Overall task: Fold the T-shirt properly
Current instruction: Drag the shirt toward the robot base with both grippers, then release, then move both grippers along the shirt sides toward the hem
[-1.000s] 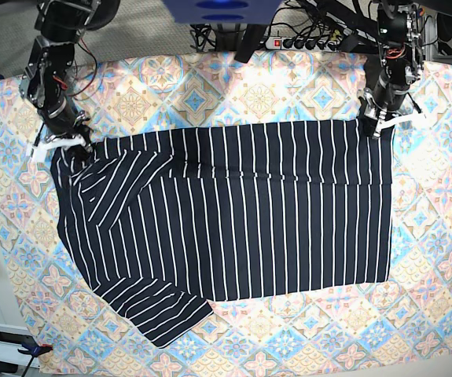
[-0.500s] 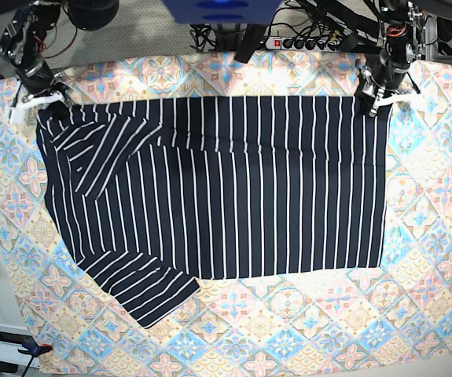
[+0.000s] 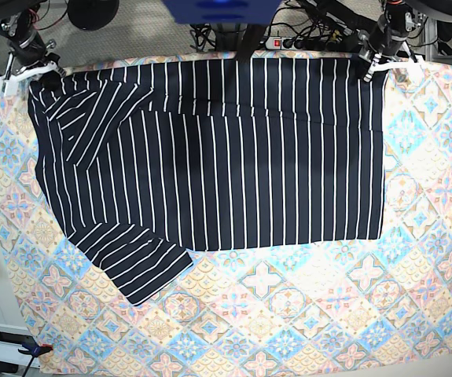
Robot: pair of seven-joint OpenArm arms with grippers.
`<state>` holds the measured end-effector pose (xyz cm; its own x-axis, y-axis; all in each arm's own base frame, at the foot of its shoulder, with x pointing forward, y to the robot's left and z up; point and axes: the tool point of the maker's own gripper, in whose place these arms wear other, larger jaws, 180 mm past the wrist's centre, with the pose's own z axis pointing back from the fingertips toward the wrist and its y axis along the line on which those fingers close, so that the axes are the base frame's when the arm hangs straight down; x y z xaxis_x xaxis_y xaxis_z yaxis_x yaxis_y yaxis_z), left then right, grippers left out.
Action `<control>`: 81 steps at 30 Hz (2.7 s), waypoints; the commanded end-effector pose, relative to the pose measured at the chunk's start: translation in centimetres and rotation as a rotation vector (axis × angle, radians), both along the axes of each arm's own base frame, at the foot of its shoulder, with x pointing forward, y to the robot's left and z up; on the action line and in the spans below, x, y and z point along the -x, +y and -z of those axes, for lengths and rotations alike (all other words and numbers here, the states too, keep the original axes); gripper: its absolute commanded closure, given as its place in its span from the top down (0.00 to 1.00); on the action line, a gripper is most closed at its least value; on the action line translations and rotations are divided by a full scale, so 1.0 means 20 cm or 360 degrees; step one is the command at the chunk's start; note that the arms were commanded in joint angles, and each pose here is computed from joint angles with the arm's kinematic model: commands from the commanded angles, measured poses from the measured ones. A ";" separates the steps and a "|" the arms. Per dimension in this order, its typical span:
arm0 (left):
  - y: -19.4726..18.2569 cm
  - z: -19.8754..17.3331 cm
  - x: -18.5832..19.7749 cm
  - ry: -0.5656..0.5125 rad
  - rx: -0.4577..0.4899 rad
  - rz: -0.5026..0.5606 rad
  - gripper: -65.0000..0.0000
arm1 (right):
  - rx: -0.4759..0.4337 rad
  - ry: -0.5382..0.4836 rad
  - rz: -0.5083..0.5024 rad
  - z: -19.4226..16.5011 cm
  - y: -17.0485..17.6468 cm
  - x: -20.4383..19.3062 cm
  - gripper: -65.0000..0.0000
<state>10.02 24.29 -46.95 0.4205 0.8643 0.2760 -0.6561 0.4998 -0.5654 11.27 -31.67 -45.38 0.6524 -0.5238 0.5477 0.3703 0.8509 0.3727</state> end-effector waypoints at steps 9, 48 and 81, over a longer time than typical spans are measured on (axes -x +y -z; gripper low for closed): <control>0.02 -0.03 -0.03 -0.0033 -0.0029 0.0010 0.08 | 0.0075 -0.0095 0.0059 -0.09 -0.10 -0.01 0.08; 0.28 -0.58 -0.46 -0.0542 -0.0311 0.0033 0.44 | 0.0527 -0.0391 -0.0331 -0.57 -0.03 -0.54 0.19; 0.38 -0.43 -1.57 -0.0453 -0.0551 0.0318 0.43 | 0.0592 -0.0384 -0.0676 -0.47 0.27 -1.05 0.19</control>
<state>40.03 31.18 -40.49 0.4762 0.6214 0.6221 -0.3994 0.7832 -0.4766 31.41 -25.95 -37.52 0.6405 -0.0033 0.7679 -0.0784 0.9945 0.0697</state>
